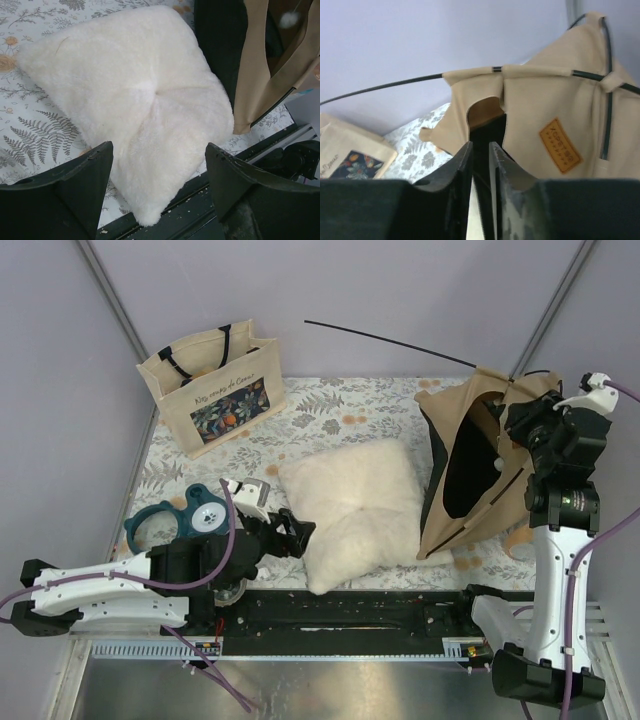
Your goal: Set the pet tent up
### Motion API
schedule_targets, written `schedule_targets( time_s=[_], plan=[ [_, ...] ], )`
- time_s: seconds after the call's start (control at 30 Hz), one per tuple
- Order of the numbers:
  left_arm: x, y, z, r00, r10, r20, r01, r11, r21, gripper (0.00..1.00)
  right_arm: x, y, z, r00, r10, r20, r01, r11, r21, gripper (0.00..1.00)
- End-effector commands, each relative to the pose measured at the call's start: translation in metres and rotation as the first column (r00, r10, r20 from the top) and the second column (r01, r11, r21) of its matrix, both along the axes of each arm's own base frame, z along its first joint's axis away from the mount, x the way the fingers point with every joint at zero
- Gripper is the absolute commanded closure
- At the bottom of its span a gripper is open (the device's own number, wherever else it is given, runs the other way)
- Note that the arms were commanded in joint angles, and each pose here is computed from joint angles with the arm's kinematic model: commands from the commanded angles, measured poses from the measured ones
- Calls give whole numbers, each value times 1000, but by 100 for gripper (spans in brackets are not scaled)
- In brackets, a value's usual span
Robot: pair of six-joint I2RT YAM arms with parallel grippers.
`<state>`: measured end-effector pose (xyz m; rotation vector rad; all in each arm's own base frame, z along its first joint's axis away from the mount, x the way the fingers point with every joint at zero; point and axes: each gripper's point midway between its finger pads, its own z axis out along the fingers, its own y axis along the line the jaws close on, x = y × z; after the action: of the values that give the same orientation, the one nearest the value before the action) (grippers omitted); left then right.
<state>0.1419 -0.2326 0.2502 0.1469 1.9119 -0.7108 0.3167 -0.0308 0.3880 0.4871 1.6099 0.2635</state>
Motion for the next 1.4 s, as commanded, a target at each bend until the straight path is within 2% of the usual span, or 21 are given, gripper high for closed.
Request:
schedule_targets(
  time_s=[0.0, 0.03, 0.1, 0.2, 0.3, 0.47, 0.57, 0.73, 0.83, 0.9, 0.97, 1.17, 1.37],
  plan=[
    [7, 9, 19, 999, 44, 32, -43, 999, -18, 23, -24, -41, 9, 962, -265, -70, 266, 964, 5, 53],
    [6, 8, 19, 999, 43, 31, -42, 999, -20, 22, -33, -59, -1, 921, -369, -126, 371, 929, -12, 40],
    [6, 7, 17, 999, 41, 26, -40, 999, -16, 22, -48, -76, -15, 857, -474, -202, 473, 879, -56, 23],
    [5, 7, 13, 999, 37, 14, -37, 999, -12, 22, -63, -91, -33, 790, -565, -238, 558, 823, -102, 9],
    [2, 9, 14, 1000, 30, -1, -30, 999, -14, 22, -67, -93, -53, 770, -579, -266, 571, 813, -116, 7],
    [-1, 15, 23, 999, 29, -21, -30, 999, -18, 22, -57, -91, -76, 778, -555, -295, 546, 829, -119, 8],
    [0, 20, 31, 999, 40, -23, -40, 999, -18, 22, -45, -88, -83, 800, -526, -288, 518, 848, -112, 15],
    [1, 25, 39, 998, 60, -22, -61, 997, -43, 22, -23, -82, -89, 839, -462, -288, 450, 886, -110, 37],
    [2, 27, 39, 997, 69, -25, -70, 996, -53, 22, -16, -79, -95, 844, -444, -301, 434, 895, -102, 61],
    [1, 29, 38, 997, 69, -27, -71, 996, -58, 21, -14, -77, -93, 853, -429, -295, 422, 902, -91, 84],
    [1, 31, 38, 997, 70, -29, -72, 996, -56, 21, -10, -69, -82, 886, -386, -258, 382, 922, -66, 100],
    [1, 42, 38, 996, 85, -28, -87, 994, -67, 22, 4, -32, -16, 983, -172, -71, 172, 985, -13, 100],
    [1, 52, 42, 995, 97, -20, -99, 990, -100, 22, 8, 9, 40, 993, 56, 106, -55, 998, -11, 100]
  ],
)
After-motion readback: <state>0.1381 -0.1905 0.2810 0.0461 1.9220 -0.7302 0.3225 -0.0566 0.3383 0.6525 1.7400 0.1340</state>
